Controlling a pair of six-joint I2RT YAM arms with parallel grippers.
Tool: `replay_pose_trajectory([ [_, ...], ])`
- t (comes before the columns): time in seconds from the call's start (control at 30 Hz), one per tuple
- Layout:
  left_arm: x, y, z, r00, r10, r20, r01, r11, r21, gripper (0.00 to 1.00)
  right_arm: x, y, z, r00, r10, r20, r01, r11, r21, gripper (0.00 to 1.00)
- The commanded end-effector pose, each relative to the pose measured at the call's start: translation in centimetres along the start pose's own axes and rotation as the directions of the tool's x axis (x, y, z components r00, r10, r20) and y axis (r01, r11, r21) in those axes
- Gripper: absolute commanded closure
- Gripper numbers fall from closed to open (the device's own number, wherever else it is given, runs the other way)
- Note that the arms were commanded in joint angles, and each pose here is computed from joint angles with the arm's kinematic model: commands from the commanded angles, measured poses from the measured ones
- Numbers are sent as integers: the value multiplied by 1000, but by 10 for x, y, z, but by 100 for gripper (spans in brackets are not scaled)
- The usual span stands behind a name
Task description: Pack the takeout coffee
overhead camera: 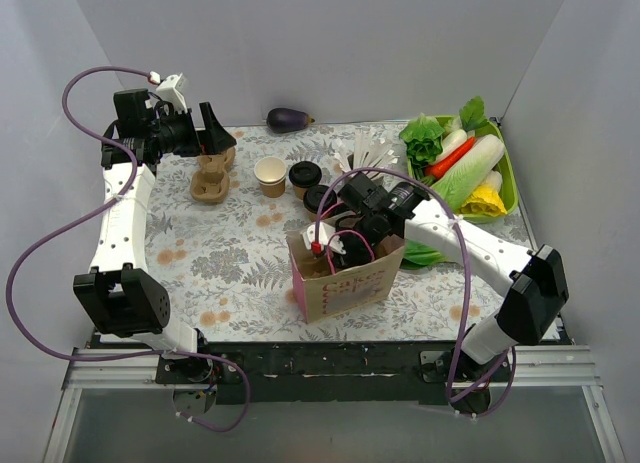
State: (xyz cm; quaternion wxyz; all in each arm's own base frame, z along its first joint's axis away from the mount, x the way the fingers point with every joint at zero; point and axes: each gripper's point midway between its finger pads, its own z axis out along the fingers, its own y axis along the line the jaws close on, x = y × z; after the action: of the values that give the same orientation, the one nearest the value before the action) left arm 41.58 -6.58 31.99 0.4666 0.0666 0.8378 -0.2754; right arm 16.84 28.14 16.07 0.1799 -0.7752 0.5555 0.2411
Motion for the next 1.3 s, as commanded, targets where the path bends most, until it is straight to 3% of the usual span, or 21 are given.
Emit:
replay_pose_trajectory([
  [0.0,-4,-2,-3,1000,9,6,-9,1000,15,2,-7,-4,4,998,-45,34,45,999,3,99],
  [1.27,-12,-8,-2,1000,10,2,-10,999,42,2,68,12,72,987,-138,-77,134,989,-57,97],
])
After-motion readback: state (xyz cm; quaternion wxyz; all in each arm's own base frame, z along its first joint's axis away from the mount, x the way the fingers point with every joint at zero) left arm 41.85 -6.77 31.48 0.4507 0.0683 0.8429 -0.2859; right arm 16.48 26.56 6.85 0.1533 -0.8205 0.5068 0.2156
